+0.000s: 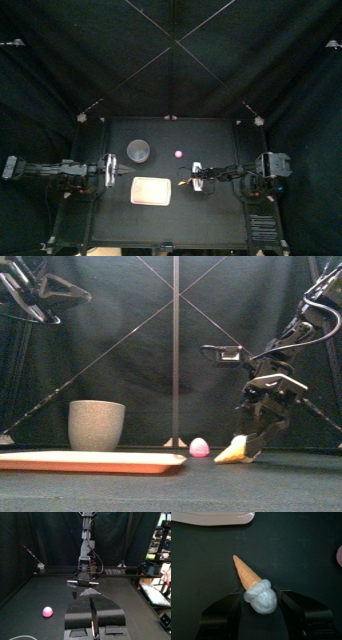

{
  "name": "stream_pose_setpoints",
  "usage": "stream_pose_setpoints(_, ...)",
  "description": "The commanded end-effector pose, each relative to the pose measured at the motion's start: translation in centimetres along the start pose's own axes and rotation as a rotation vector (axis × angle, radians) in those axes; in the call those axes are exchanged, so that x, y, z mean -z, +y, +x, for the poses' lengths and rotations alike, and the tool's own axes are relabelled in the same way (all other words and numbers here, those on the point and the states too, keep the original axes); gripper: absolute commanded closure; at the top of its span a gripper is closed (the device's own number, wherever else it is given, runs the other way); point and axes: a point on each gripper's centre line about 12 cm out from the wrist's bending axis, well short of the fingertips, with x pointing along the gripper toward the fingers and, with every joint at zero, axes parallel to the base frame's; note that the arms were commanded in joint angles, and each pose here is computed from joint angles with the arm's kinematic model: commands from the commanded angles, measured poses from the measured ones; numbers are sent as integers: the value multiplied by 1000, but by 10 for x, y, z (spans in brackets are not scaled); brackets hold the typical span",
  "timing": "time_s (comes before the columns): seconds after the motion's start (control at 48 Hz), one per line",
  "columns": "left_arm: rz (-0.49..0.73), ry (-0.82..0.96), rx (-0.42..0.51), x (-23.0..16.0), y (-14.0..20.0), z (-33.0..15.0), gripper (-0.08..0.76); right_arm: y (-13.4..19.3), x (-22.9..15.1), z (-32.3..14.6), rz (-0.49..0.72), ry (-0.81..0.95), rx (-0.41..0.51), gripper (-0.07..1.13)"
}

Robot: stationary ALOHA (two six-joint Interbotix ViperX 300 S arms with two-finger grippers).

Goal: Pick the ice cream then place it on the pink plate
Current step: Place ice cream on the pink plate

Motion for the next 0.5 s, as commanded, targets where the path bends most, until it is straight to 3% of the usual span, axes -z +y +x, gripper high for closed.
stream_pose_setpoints(0.021, 3, -14, -1, -5, 0, 1, 712, 0, -12, -5, -2, -37, 2, 402)
stream_pose_setpoints(0.125, 5, -14, -1, -5, 0, 1, 712, -2, -20, -7, -6, -58, 7, 479)
stream_pose_setpoints(0.5, 3, -15, -1, -5, 0, 1, 712, 15, -111, -22, -61, -235, -13, 481)
